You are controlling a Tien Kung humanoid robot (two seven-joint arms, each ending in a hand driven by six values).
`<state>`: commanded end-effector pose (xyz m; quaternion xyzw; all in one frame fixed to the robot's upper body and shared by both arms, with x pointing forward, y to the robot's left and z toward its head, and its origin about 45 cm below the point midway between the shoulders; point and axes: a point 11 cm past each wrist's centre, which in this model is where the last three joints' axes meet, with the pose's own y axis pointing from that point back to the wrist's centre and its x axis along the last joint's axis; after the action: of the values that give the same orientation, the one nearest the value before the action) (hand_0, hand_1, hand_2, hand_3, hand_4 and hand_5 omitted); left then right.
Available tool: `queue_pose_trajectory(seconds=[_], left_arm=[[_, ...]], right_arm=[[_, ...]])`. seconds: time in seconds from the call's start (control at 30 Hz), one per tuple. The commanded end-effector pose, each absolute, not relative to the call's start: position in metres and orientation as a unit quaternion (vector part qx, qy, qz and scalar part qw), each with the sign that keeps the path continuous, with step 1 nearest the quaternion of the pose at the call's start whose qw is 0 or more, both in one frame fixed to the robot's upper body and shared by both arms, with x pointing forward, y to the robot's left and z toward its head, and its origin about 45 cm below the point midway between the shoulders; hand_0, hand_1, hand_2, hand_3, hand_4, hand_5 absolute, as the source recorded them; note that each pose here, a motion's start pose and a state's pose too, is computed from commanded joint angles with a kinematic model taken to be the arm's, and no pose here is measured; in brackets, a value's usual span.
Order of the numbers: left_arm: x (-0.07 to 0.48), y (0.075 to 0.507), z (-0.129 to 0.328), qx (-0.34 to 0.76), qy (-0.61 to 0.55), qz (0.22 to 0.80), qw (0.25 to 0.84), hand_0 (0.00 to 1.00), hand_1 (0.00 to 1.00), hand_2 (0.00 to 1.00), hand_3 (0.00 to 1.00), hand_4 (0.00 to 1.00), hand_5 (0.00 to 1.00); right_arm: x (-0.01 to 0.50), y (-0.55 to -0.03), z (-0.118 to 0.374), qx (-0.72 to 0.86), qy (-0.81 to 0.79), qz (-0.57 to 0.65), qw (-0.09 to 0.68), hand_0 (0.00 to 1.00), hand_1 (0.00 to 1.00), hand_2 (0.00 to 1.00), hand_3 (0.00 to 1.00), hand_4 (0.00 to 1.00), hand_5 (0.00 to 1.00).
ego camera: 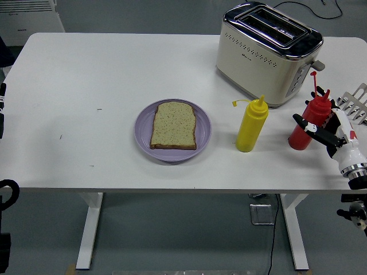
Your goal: Pick up the cup,pour liquid into bread,place the cup on the desk
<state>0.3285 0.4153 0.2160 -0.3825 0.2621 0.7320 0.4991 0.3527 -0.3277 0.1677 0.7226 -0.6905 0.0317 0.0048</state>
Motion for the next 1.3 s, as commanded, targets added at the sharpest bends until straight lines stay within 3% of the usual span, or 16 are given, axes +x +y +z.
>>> queue_pose_trajectory(seconds=[0.03,0.07,0.23,0.27,0.43,0.47,0.63,0.67,0.83,0.87,1.03,1.07,1.3], left_arm=[[0.328,0.415,0.216,-0.383,0.262,0.732,0.499,0.797,0.78,0.795,0.714,0.567,0.998],[0.328,0.415,0.216,-0.383,0.262,0.732,0.499,0.797,0.78,0.794,0.713,0.566,0.998],[0.328,0.416,0.215,-0.382,0.263,0.733,0.498,0.797,0.78,0.794,0.713,0.566,0.998],[0.328,0.416,0.215,-0.382,0.263,0.733,0.498,0.797,0.779,0.794,0.713,0.566,0.998],[0.328,0.416,0.215,-0.382,0.264,0.733,0.498,0.797,0.779,0.794,0.713,0.566,0.998],[0.328,0.416,0.215,-0.382,0.263,0.733,0.497,0.796,0.779,0.793,0.711,0.565,0.998],[0.328,0.416,0.214,-0.382,0.264,0.734,0.497,0.796,0.779,0.793,0.711,0.565,0.998],[0.328,0.416,0.214,-0.382,0.264,0.734,0.497,0.795,0.778,0.791,0.712,0.565,0.998],[0.327,0.416,0.214,-0.381,0.265,0.734,0.496,0.795,0.778,0.791,0.712,0.565,0.998],[0.327,0.416,0.214,-0.381,0.265,0.734,0.496,0.796,0.779,0.789,0.711,0.566,0.998],[0.327,0.417,0.214,-0.381,0.265,0.734,0.495,0.796,0.779,0.789,0.711,0.566,0.998],[0.327,0.417,0.214,-0.381,0.265,0.735,0.495,0.796,0.779,0.789,0.711,0.565,0.998],[0.327,0.416,0.213,-0.381,0.265,0.735,0.495,0.796,0.777,0.787,0.705,0.564,0.998]], right_arm=[[0.353,-0.327,0.167,0.721,-0.692,0.028,0.002,0.903,0.833,0.87,0.957,0.913,0.248],[0.354,-0.327,0.167,0.721,-0.693,0.026,0.0,0.843,0.749,0.731,0.885,0.906,0.238],[0.358,-0.327,0.167,0.706,-0.708,0.02,-0.008,0.843,0.749,0.731,0.885,0.906,0.238],[0.359,-0.327,0.167,0.705,-0.709,0.02,-0.008,0.647,0.572,0.528,0.666,0.889,0.218],[0.362,-0.325,0.165,0.699,-0.715,0.015,-0.006,0.647,0.572,0.528,0.666,0.889,0.218],[0.363,-0.325,0.164,0.698,-0.716,0.013,-0.005,0.433,0.398,0.394,0.486,0.894,0.226],[0.364,-0.322,0.161,0.695,-0.719,0.007,-0.002,0.433,0.398,0.394,0.486,0.894,0.226],[0.364,-0.322,0.161,0.694,-0.72,0.007,-0.002,0.223,0.224,0.267,0.317,0.888,0.229],[0.364,-0.322,0.16,0.681,-0.732,-0.005,-0.018,0.223,0.224,0.267,0.317,0.888,0.229],[0.365,-0.323,0.16,0.679,-0.734,-0.007,-0.02,0.056,0.094,0.183,0.198,0.885,0.233],[0.364,-0.324,0.159,0.67,-0.742,-0.01,-0.023,0.056,0.094,0.183,0.198,0.885,0.233],[0.364,-0.324,0.159,0.67,-0.742,-0.013,-0.022,0.002,0.024,0.122,0.125,0.886,0.235],[0.364,-0.324,0.161,0.665,-0.746,-0.022,-0.033,0.002,0.002,0.112,0.126,0.878,0.242]])
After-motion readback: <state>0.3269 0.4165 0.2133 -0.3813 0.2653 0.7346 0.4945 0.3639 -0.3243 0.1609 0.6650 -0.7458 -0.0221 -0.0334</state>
